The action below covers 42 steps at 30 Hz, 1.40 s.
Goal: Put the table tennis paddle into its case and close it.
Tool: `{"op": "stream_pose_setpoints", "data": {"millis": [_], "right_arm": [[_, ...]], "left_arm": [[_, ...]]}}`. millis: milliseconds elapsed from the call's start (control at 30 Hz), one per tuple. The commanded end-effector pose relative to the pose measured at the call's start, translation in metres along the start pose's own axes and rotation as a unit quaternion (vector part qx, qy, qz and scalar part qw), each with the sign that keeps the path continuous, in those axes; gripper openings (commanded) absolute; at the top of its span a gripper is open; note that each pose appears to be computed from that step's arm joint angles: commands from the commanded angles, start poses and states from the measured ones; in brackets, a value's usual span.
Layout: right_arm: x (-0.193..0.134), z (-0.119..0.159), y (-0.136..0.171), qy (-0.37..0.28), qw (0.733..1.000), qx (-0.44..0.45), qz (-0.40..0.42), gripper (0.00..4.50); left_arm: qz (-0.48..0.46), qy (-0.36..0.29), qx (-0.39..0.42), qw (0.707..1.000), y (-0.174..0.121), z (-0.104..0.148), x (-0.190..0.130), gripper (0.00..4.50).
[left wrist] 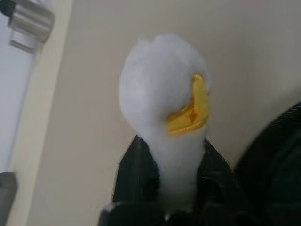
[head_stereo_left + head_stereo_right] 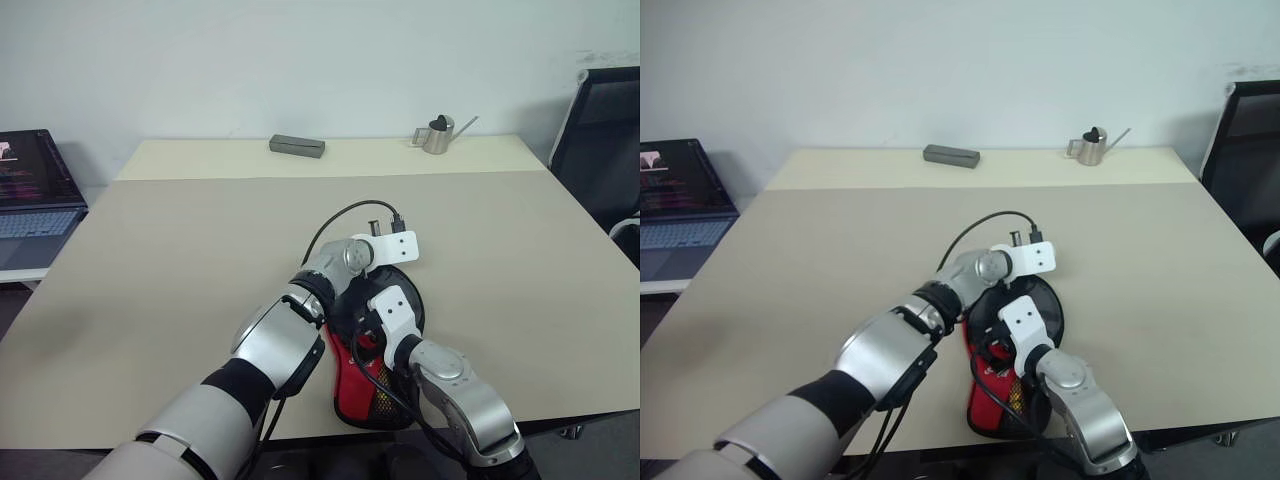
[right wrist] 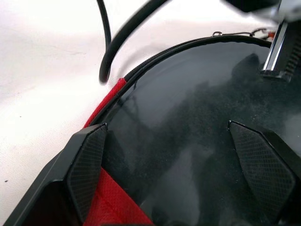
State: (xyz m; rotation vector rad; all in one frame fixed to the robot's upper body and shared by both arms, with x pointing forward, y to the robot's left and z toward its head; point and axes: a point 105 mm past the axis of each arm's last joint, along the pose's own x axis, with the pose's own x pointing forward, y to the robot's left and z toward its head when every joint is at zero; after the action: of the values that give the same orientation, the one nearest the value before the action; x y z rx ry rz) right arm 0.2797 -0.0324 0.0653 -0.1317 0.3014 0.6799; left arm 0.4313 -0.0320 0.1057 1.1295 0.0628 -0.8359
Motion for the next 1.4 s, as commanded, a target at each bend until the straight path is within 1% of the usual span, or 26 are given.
{"op": "stream_pose_setpoints", "data": {"millis": [33,67,167,300,400,600,767,867,967,1033,1100,1167,1233,1333,1400], "right_arm": [[0.001,-0.061,0.017,0.119,0.991,0.043,0.033,4.5],[0.001,-0.061,0.017,0.119,0.991,0.043,0.033,4.5],[0.003,-0.06,0.016,0.117,0.992,0.043,0.034,4.5],[0.006,-0.057,0.015,0.113,0.992,0.042,0.038,4.5],[0.01,-0.053,0.012,0.109,0.993,0.039,0.039,4.5],[0.016,-0.048,0.006,0.1,0.993,0.036,0.043,4.5],[0.02,-0.036,-0.006,0.08,0.995,0.033,0.046,4.5],[0.02,-0.027,-0.012,0.065,0.996,0.034,0.05,4.5],[0.016,-0.014,-0.017,0.043,0.996,0.03,0.065,4.5],[0.013,-0.008,-0.018,0.032,0.996,0.028,0.076,4.5],[0.005,0.008,-0.024,0.006,0.995,0.02,0.093,4.5],[-0.004,0.02,-0.03,-0.012,0.994,0.012,0.107,4.5],[-0.013,0.031,-0.038,-0.024,0.993,0.002,0.115,4.5],[-0.027,0.05,-0.047,-0.041,0.991,-0.013,0.13,4.5],[-0.035,0.061,-0.052,-0.05,0.989,-0.02,0.137,4.5]], "left_arm": [[0.001,-0.01,0.009,1.0,0.005,0.006,-0.001,2.23],[-0.001,-0.008,0.011,1.0,0.005,0.004,-0.001,2.66],[-0.004,-0.004,0.013,1.0,0.005,-0.001,-0.003,3.68],[0.002,-0.004,0.006,1.0,0.014,-0.008,-0.007,3.68],[0.021,-0.003,0.001,1.0,0.031,-0.017,-0.015,3.68],[0.067,-0.013,-0.072,0.995,0.068,-0.042,-0.039,3.68],[0.101,-0.056,-0.144,0.983,0.1,-0.065,-0.07,3.68],[0.121,-0.066,-0.172,0.975,0.111,-0.082,-0.087,3.68],[0.135,-0.07,-0.221,0.963,0.11,-0.112,-0.106,3.68],[0.134,-0.083,-0.251,0.955,0.107,-0.121,-0.114,3.68],[0.121,-0.108,-0.287,0.944,0.097,-0.131,-0.123,3.68],[0.099,-0.139,-0.313,0.934,0.087,-0.133,-0.13,3.68],[0.066,-0.164,-0.318,0.932,0.071,-0.129,-0.135,3.68],[0.039,-0.176,-0.332,0.926,0.051,-0.127,-0.143,3.68],[0.036,-0.184,-0.346,0.919,0.045,-0.123,-0.149,3.68]]}}
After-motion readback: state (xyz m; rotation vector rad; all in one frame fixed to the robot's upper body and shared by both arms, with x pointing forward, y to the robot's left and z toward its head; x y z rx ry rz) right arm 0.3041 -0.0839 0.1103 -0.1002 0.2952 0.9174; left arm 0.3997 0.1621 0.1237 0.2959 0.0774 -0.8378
